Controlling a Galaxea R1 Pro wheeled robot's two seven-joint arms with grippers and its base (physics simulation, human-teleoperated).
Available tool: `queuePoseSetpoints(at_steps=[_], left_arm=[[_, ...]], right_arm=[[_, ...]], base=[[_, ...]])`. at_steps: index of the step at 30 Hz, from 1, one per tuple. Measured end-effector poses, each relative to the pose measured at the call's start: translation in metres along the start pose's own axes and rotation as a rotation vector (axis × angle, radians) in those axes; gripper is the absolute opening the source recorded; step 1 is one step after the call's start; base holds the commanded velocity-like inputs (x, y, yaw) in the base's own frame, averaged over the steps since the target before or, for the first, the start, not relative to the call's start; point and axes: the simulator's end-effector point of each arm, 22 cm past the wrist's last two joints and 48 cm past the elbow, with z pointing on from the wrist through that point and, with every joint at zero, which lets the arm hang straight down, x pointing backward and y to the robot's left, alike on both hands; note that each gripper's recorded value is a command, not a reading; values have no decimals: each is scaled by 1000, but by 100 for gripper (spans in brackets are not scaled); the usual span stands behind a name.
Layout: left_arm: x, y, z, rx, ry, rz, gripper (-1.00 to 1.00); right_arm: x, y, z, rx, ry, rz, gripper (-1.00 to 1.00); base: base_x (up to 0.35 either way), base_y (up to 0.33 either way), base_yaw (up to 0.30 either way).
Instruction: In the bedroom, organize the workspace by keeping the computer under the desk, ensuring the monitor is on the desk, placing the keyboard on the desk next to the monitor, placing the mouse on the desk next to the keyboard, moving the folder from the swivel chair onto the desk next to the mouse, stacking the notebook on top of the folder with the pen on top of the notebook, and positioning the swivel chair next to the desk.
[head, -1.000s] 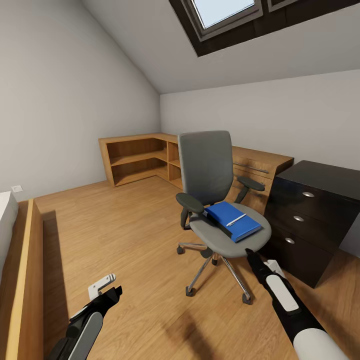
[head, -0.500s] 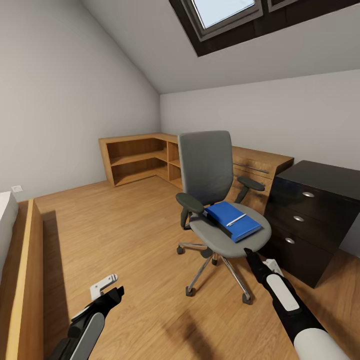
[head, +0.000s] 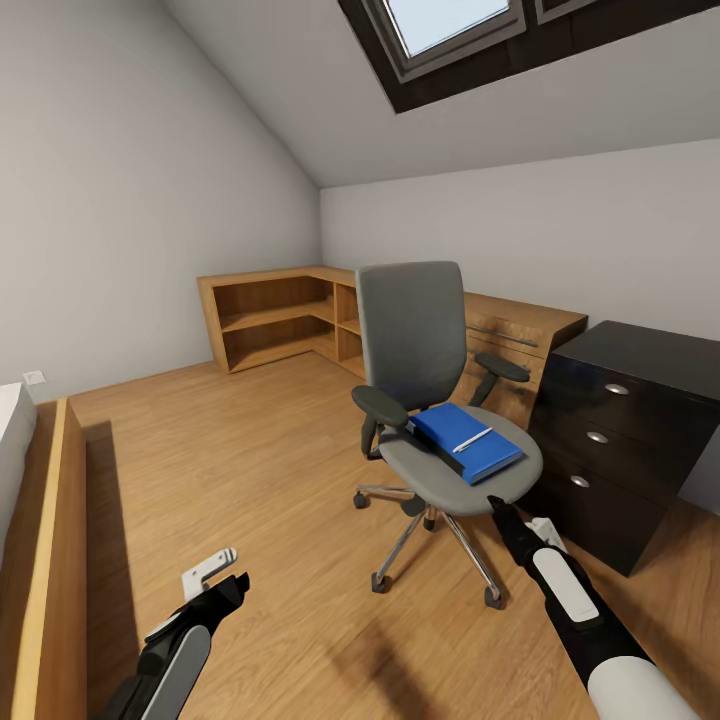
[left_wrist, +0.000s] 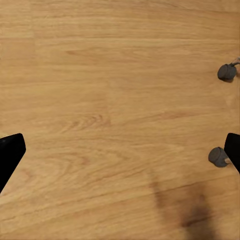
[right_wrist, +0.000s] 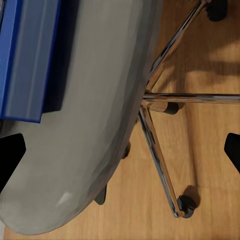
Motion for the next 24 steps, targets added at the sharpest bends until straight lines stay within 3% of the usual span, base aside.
queuePoseSetpoints(at_steps=[12,24], left_arm=[[17,-30,-6,36,26,-27,100],[19,-34,-7,46,31,-29,100]], right_arm=[[0,0,0,-1,-1,1,100],[0,0,0,-1,-1,1,100]], base=[[0,0,0],[0,0,0]])
